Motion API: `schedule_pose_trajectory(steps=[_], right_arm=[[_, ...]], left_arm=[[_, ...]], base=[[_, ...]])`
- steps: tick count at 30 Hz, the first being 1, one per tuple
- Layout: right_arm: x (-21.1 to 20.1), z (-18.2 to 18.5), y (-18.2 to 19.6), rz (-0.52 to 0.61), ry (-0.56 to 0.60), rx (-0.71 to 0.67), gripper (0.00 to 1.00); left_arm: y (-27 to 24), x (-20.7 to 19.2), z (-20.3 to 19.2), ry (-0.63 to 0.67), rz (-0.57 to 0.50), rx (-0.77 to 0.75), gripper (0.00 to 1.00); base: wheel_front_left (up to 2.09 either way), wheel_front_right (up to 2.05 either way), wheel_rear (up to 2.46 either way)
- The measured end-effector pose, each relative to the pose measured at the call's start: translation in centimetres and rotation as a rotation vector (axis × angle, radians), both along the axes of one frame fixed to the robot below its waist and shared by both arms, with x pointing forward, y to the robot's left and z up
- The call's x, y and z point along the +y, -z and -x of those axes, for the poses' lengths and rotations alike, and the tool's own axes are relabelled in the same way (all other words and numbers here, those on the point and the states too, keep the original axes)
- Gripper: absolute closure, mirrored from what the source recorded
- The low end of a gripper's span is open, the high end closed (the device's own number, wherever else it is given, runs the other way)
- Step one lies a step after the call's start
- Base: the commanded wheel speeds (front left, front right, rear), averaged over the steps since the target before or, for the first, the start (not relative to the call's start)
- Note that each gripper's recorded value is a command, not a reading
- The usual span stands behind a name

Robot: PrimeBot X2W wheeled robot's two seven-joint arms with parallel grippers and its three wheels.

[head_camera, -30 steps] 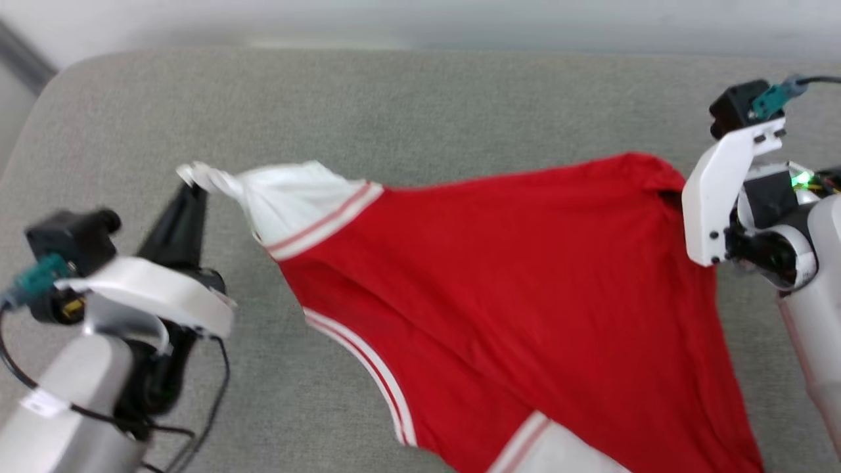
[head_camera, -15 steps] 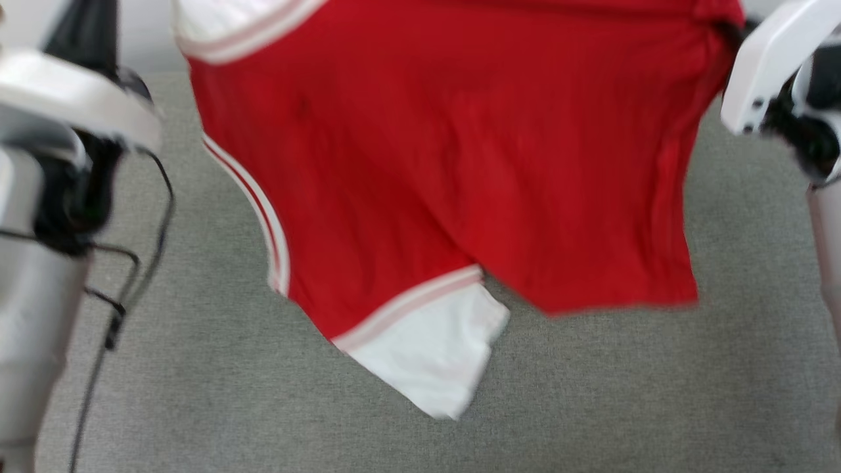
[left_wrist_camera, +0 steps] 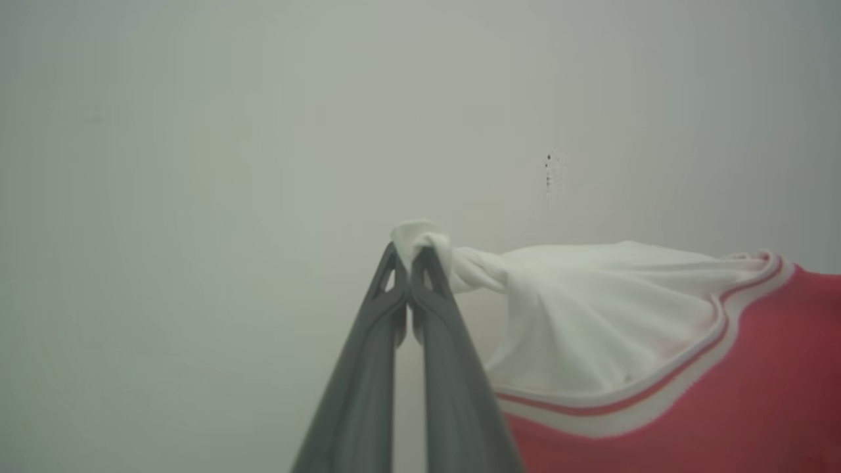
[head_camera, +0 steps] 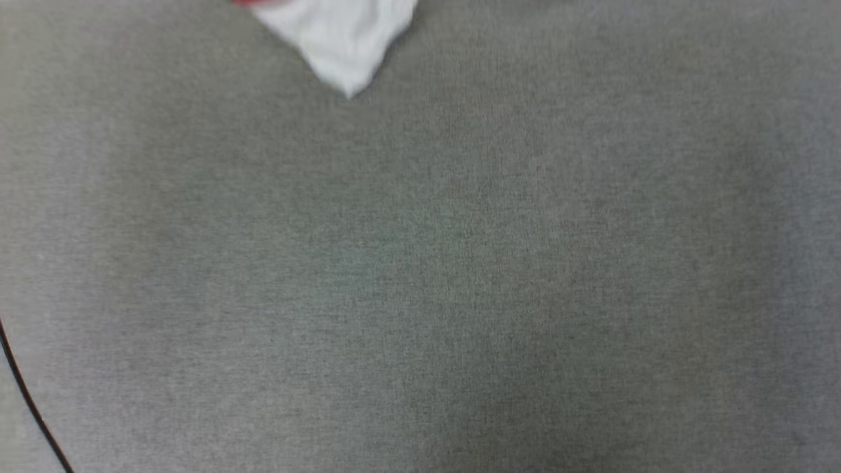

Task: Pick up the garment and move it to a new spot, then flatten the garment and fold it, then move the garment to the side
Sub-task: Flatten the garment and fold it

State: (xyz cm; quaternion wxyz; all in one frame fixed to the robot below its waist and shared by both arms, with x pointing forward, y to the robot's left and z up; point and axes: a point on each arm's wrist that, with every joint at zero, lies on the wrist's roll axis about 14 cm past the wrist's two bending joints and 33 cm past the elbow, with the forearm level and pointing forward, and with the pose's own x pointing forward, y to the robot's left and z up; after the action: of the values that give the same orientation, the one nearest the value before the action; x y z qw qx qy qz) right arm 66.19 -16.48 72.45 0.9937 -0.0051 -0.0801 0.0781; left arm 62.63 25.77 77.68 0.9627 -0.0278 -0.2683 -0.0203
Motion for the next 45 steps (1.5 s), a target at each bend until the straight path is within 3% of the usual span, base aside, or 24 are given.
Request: schedule_pose_trajectory(steps=[7,16,22,28,36,45], right_arm=[[0.4,-3.8,0.7,0.005,-0.006,-0.022,1.00],[1.1,-8.0,10.8,0.008,-0.022,0.143,1.00],[1.8,-8.2,15.8,0.022,-0.046,0.235,1.00],[2.6,-4.7,21.8,0.046,-0.085,0.374,1.00],[1.7,3.5,27.0,0.006,-0.106,0.509,1.00],[0.6,13.6,29.0,-0.046,-0.116,0.591,1.00]], left_arm=[[1.3,0.7,-4.5,-0.002,0.014,0.003,1.00],[12.2,1.4,-9.6,-0.003,0.049,0.192,1.00],[17.8,2.0,-9.5,-0.002,0.090,0.308,1.00],[23.7,1.9,-6.2,0.001,0.125,0.456,1.00],[30.3,0.8,2.7,0.025,0.141,0.647,1.00],[33.3,0.9,14.4,0.000,0.189,0.749,1.00]], base=[[0.00,0.00,0.00],[0.00,0.00,0.00],[0.00,0.00,0.00],[0.00,0.00,0.00],[0.00,0.00,0.00],[0.00,0.00,0.00]])
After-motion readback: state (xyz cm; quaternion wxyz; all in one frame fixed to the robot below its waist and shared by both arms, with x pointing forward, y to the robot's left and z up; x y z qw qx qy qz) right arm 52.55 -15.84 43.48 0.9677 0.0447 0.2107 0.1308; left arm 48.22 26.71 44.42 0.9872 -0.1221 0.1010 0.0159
